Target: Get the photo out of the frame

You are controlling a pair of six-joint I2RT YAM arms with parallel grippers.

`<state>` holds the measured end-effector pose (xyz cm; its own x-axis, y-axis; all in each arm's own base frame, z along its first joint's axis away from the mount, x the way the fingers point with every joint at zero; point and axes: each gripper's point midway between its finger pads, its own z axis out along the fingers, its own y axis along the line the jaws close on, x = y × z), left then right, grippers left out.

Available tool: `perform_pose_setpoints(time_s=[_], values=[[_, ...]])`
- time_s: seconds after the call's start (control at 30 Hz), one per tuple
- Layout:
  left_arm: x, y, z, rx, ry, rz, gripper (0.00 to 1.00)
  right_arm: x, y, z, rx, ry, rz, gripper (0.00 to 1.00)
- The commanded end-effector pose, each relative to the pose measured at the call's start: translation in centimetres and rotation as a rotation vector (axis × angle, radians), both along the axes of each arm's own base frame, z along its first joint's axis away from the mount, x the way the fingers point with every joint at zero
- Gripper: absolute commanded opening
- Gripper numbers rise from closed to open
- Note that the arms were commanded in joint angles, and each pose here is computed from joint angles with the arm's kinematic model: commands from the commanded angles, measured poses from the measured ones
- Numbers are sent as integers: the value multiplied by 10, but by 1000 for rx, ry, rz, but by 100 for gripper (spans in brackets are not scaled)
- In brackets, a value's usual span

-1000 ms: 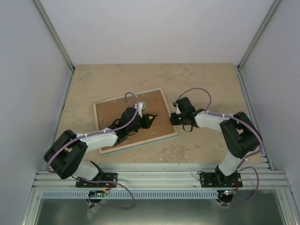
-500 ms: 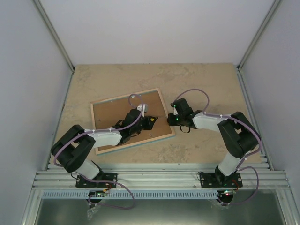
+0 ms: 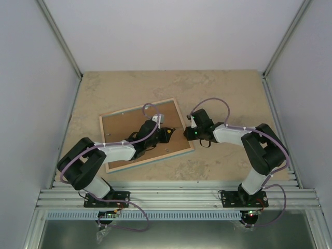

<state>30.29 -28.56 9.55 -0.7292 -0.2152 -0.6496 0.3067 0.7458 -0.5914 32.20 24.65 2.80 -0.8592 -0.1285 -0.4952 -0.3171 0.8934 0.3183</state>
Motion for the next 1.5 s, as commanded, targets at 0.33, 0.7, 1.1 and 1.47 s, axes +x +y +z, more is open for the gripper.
perform_pose_setpoints(time_s=[0.33, 0.7, 1.1, 1.47], values=[[3, -13, 2, 13, -16, 4, 0, -13, 1, -2, -13, -24, 56, 22], [-1, -16, 0, 24, -9, -2, 0, -13, -1, -2, -1, -32, 37, 6], [-3, -19, -8, 53, 3, 12, 0, -14, -2, -2, 17, -32, 9, 5], [-3, -22, -13, 72, 9, 15, 0, -15, -2, -6, 18, -21, 11, 4]])
